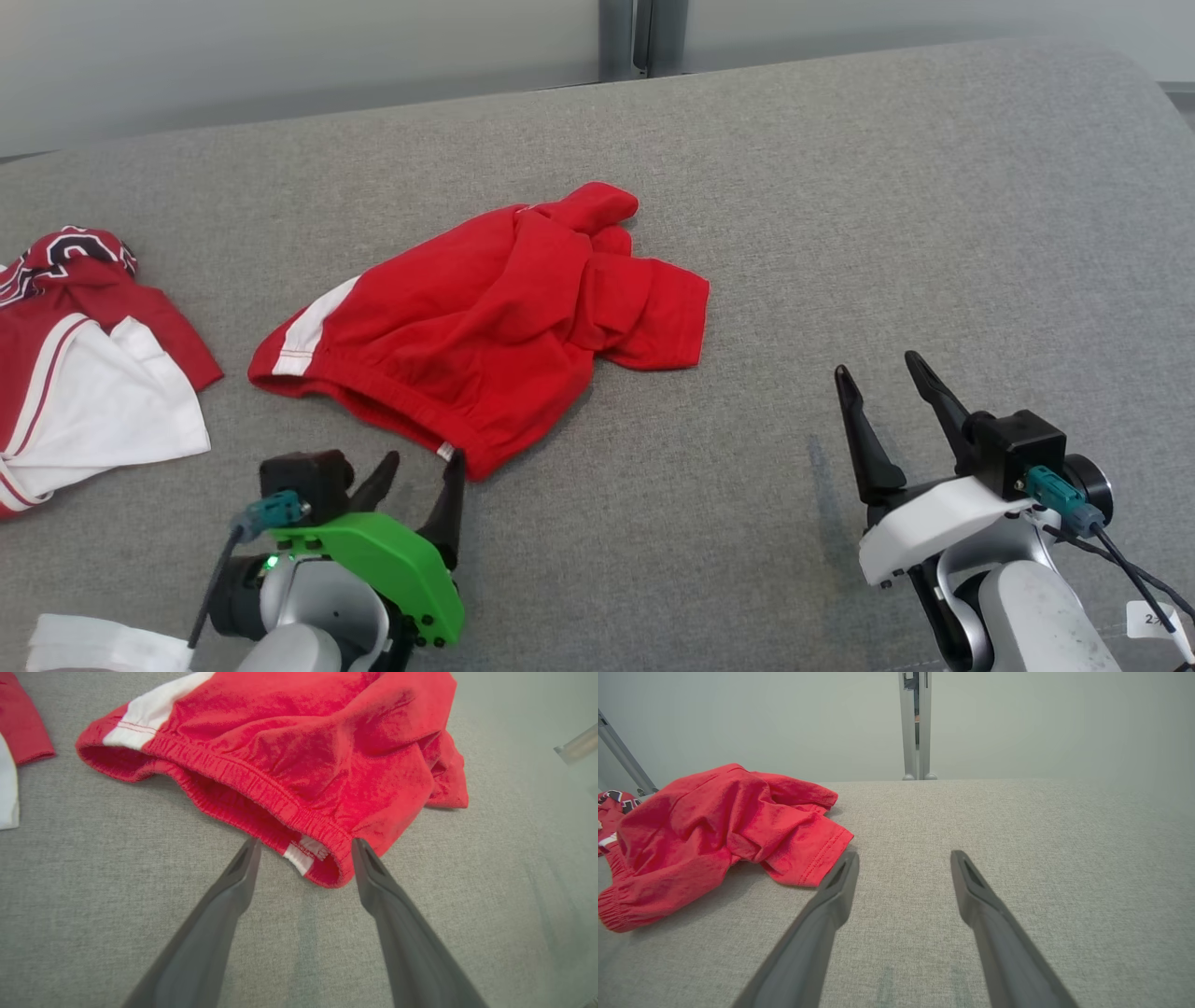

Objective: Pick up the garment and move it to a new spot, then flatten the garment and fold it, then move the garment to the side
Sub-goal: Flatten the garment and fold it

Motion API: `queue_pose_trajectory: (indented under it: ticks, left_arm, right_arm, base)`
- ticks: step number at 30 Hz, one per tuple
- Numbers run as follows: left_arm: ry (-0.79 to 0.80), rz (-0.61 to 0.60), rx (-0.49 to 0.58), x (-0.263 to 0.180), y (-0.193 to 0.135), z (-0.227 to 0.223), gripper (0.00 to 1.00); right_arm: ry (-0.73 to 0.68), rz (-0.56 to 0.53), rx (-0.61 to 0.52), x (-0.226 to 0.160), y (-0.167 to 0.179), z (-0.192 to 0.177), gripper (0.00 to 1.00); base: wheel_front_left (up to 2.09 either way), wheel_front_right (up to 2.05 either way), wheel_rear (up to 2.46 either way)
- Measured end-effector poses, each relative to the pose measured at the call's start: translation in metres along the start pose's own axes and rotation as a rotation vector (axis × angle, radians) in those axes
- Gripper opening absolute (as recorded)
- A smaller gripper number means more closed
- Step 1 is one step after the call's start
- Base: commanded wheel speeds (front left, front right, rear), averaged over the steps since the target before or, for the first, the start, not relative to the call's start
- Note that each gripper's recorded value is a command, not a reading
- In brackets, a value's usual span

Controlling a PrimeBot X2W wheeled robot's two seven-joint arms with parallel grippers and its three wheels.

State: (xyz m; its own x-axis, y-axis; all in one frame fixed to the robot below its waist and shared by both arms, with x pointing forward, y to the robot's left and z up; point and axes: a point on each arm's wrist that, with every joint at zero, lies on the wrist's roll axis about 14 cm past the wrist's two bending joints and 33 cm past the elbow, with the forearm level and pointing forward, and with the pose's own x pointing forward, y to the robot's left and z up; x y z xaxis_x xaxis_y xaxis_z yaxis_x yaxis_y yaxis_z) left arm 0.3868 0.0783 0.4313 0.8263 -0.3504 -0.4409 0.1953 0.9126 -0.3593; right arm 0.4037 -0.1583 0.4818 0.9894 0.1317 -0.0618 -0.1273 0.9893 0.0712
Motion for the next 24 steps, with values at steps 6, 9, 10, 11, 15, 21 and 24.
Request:
queue_pose_trajectory:
  ticks: [6, 9, 10, 11, 15, 21, 24]
  left_arm:
    - [0.062, -0.058, 0.068, 0.01, -0.015, -0.021, 1.0]
    - [0.075, -0.073, 0.077, 0.019, -0.02, -0.026, 1.0]
    - [0.074, -0.075, 0.08, 0.021, -0.02, -0.027, 1.0]
    - [0.079, -0.075, 0.084, 0.024, -0.02, -0.028, 0.84]
    - [0.039, -0.086, 0.065, 0.031, -0.024, -0.019, 0.0]
    - [-0.078, -0.069, 0.012, 0.034, -0.016, 0.016, 0.0]
    - [-0.149, -0.06, 0.028, 0.035, -0.01, 0.043, 0.0]
  right_arm:
    - [0.005, -0.002, 0.004, 0.001, -0.001, -0.003, 1.0]
    - [0.009, -0.014, 0.003, -0.001, -0.005, -0.004, 1.0]
    - [0.01, -0.02, 0.002, -0.001, -0.007, -0.004, 1.0]
    - [0.01, -0.026, 0.002, -0.002, -0.009, -0.005, 1.0]
    - [0.009, -0.046, 0.0, -0.004, -0.016, -0.004, 1.0]
    - [0.01, -0.059, 0.002, -0.007, -0.02, -0.005, 1.0]
    - [0.007, -0.056, 0.006, -0.007, -0.018, -0.005, 1.0]
  base:
    - [0.0, 0.0, 0.0]
    - [0.0, 0.0, 0.0]
    - [0.0, 0.0, 0.0]
    - [0.0, 0.0, 0.0]
    - [0.0, 0.0, 0.0]
    - [0.0, 0.0, 0.0]
    - [0.0, 0.0, 0.0]
